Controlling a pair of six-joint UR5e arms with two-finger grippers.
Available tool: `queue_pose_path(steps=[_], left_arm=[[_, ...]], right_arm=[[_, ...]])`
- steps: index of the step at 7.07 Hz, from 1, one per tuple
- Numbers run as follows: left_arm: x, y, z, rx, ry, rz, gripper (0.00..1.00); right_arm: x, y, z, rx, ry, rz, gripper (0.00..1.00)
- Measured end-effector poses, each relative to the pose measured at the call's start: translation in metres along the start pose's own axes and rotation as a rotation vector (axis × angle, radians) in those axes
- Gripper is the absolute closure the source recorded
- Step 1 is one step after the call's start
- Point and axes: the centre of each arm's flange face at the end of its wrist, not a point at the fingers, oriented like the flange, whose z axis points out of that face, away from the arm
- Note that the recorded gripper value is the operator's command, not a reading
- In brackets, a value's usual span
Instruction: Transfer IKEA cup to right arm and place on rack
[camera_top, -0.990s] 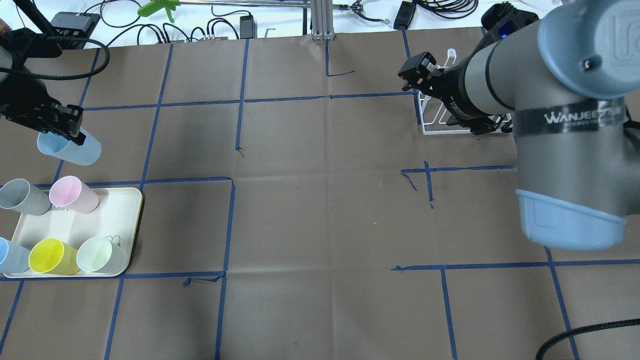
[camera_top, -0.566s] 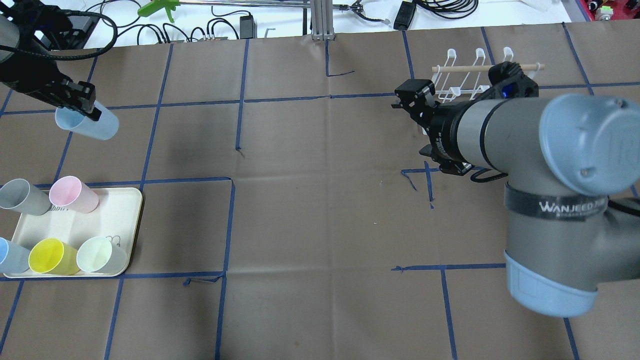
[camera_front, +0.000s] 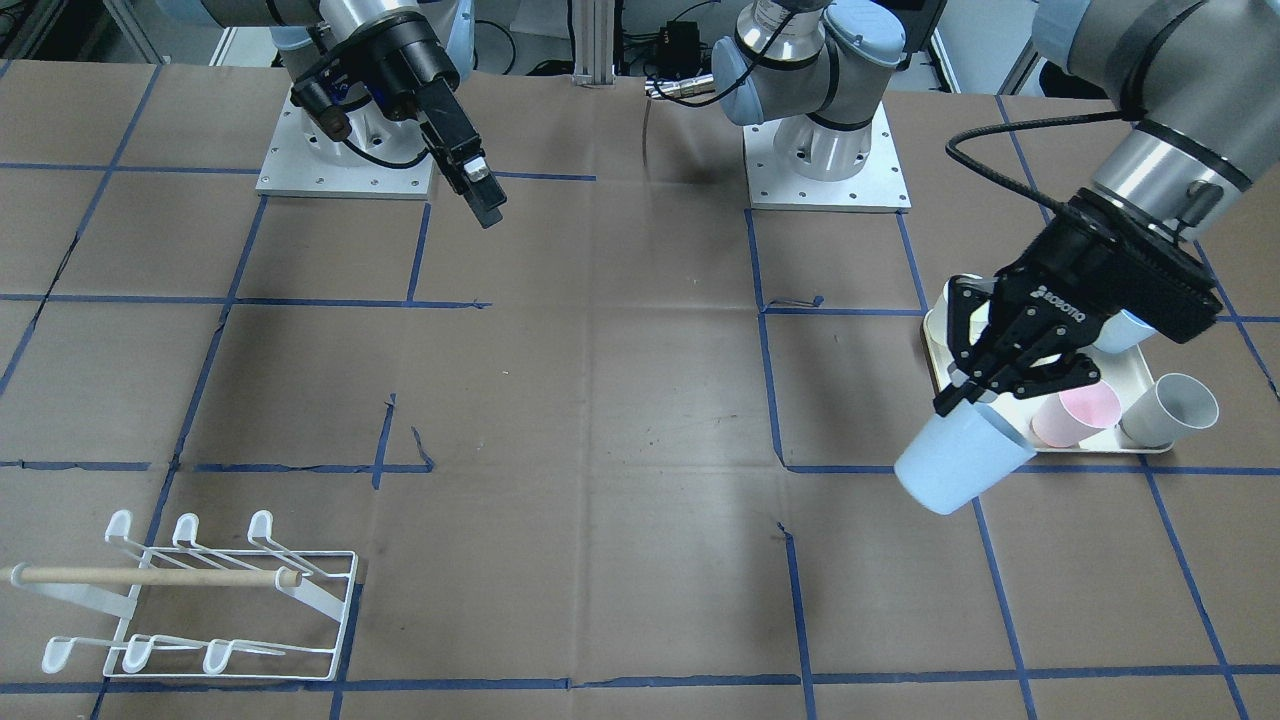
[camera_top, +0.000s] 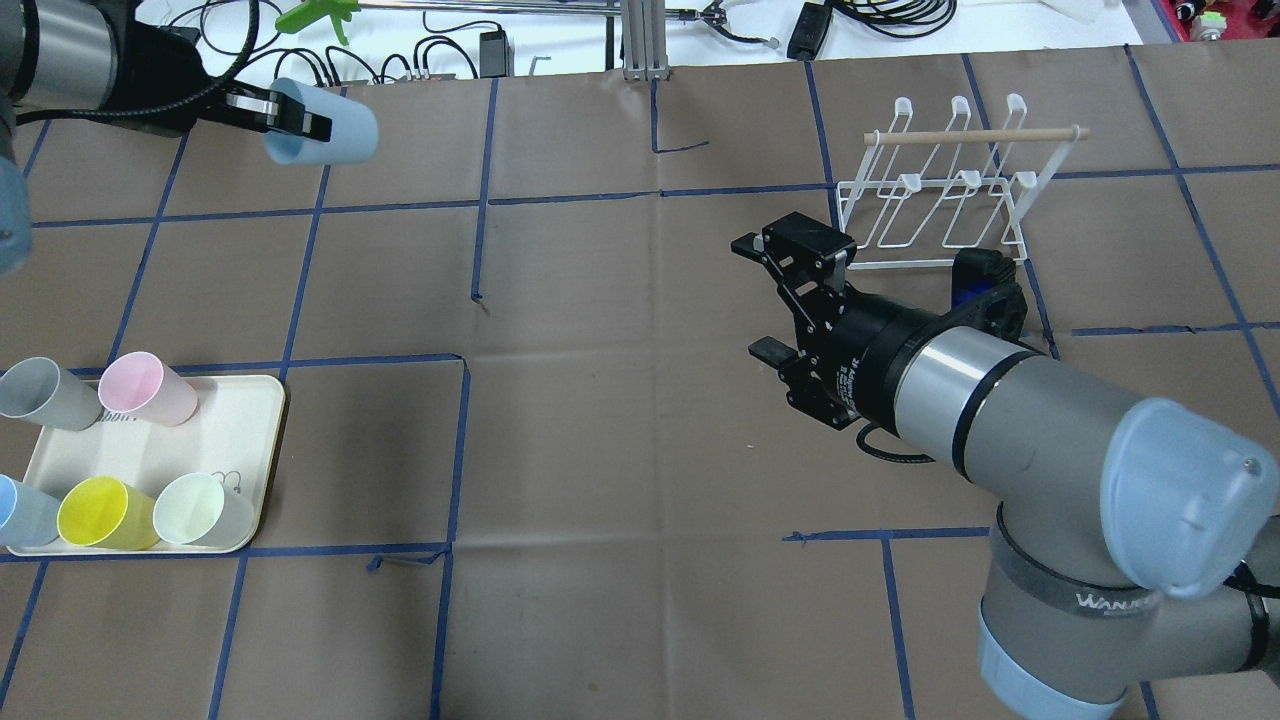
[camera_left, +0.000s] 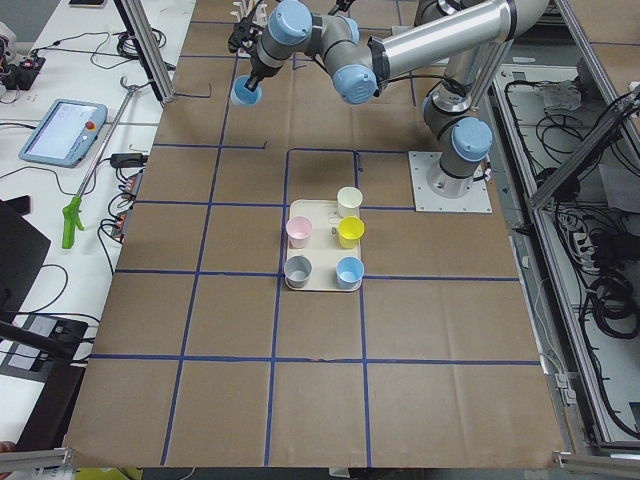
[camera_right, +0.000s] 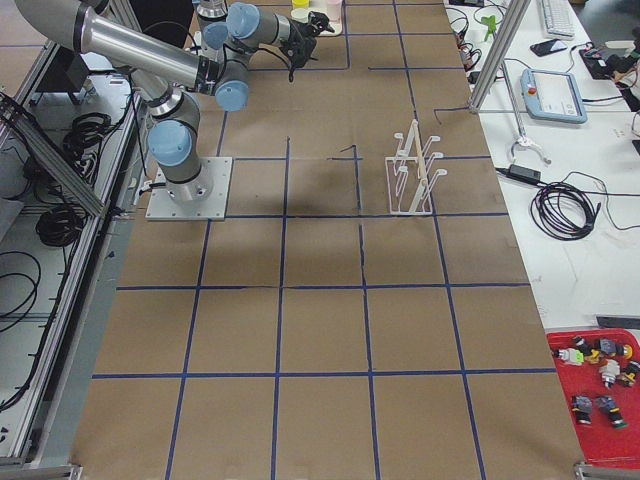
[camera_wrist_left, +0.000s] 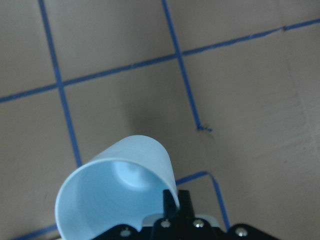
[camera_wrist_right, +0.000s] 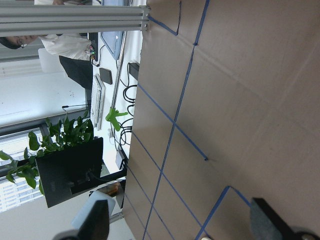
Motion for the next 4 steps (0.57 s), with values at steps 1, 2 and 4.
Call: queue_pose_path(steps=[1,2,4], left_arm=[[0.020,0.007,0.018,0.111,0.081,0.066,1.00],[0.036,0.019,0.035,0.213,0.169,0.122,1.00],[0.061,0.058,0.063,0.360,0.312,0.197,1.00]], right_arm=[[-0.002,0.007,-0.003,-0.050,-0.018,0.016,0.00],[-0.003,0.009,-0.004,-0.071,-0.026,0.022,0.00],[-0.005,0.010,-0.006,-0.079,-0.033,0.024,0.00]])
